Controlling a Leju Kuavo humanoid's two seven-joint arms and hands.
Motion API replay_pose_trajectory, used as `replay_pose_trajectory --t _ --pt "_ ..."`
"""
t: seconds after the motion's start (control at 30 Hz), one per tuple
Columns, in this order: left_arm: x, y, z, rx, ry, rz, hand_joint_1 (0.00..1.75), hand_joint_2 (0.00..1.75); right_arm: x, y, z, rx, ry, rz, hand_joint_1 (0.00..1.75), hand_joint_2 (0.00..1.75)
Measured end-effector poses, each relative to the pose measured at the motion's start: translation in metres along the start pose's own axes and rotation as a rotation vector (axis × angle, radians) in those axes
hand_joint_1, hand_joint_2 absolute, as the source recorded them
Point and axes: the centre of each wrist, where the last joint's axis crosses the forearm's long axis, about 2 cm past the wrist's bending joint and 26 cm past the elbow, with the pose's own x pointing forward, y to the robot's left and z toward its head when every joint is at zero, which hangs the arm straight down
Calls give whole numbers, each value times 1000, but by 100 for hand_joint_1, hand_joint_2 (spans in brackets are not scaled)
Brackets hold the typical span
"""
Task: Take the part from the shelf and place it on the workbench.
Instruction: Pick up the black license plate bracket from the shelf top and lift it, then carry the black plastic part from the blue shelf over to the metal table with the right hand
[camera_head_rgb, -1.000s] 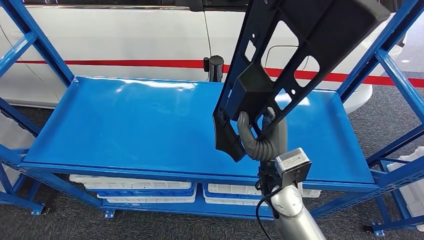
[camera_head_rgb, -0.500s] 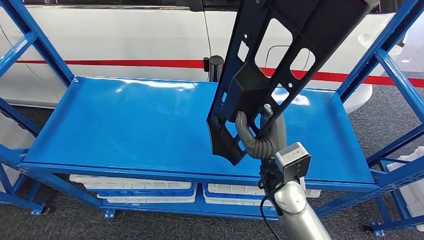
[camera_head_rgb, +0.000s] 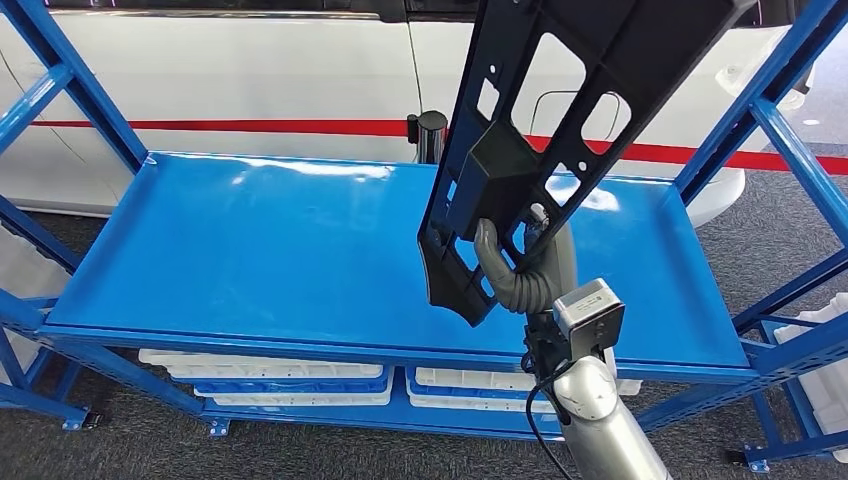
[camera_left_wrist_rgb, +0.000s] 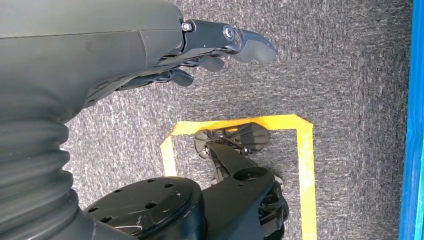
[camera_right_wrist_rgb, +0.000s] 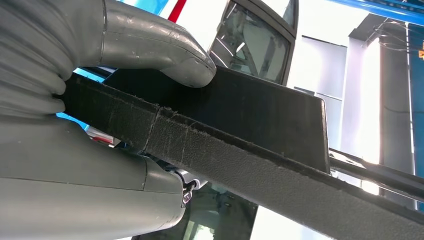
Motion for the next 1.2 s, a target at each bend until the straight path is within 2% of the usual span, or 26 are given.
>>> replay_pose_trajectory --t 0.73,1.2 --pt "2 -2 -1 -6 5 4 0 175 -4 -2 -2 8 17 -8 150 175" --pt "1 -1 0 7 10 7 0 175 -8 -2 -2 -74 56 17 150 175"
